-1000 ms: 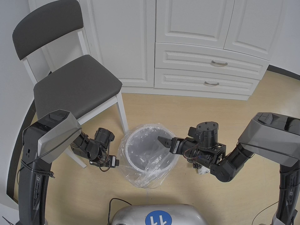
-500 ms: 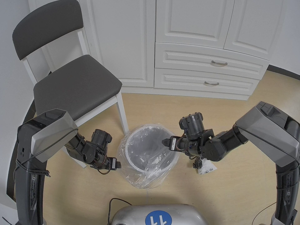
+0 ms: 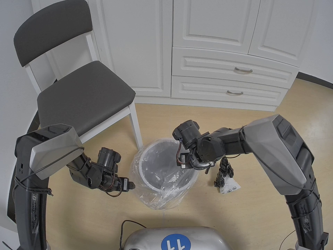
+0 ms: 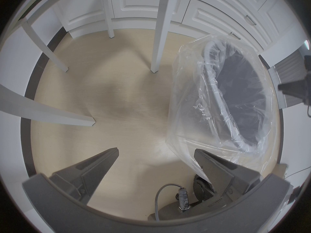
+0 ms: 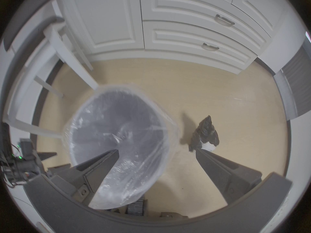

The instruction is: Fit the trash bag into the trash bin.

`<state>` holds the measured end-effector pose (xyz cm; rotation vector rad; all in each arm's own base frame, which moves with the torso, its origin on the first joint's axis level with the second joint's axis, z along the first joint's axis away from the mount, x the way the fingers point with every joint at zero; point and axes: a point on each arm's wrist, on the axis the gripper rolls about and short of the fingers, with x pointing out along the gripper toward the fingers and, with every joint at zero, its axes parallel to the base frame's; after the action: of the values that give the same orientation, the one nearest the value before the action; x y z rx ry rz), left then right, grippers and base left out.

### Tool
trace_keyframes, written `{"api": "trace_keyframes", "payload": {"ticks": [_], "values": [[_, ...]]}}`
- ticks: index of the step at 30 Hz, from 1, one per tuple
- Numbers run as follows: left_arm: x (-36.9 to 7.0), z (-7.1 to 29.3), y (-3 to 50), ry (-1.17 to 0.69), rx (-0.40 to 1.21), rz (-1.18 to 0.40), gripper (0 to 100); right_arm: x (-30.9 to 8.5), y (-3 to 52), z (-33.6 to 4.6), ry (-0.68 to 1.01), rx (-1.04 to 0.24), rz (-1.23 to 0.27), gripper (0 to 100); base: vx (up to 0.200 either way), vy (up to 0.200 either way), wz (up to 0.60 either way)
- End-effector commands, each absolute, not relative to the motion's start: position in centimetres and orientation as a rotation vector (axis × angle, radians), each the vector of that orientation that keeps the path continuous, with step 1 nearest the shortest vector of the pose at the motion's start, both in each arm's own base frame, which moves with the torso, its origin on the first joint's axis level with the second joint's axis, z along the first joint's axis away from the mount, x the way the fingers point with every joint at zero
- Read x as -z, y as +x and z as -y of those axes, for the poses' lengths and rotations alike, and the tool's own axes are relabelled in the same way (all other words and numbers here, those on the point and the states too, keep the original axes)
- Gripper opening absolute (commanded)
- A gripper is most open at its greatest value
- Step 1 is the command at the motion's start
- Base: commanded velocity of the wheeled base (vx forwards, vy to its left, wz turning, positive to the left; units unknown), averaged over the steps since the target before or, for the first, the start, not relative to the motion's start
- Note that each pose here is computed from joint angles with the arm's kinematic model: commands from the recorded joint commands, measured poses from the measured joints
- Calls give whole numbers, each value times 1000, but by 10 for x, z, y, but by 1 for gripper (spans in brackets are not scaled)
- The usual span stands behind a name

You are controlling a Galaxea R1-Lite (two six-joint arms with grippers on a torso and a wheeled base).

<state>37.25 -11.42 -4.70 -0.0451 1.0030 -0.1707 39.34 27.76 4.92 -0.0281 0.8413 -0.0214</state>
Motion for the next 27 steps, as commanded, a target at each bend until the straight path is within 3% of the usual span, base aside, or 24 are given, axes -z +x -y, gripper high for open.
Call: {"api": "trace_keyframes", "payload": {"ticks": [1, 8, 17, 27], "values": [[49, 112, 370, -51, 169, -1010, 100, -18, 395, -286, -81, 38, -885, 100, 0, 0, 0], [48, 107, 371, -58, 159, -1011, 100, 0, 392, -279, -112, 84, -918, 100, 0, 0, 0], [48, 107, 371, -59, 158, -1010, 100, -24, 363, -241, -142, 119, -987, 100, 0, 0, 0], [49, 107, 371, -59, 158, -1010, 100, -8, 350, -224, -131, 119, -978, 100, 0, 0, 0]]}}
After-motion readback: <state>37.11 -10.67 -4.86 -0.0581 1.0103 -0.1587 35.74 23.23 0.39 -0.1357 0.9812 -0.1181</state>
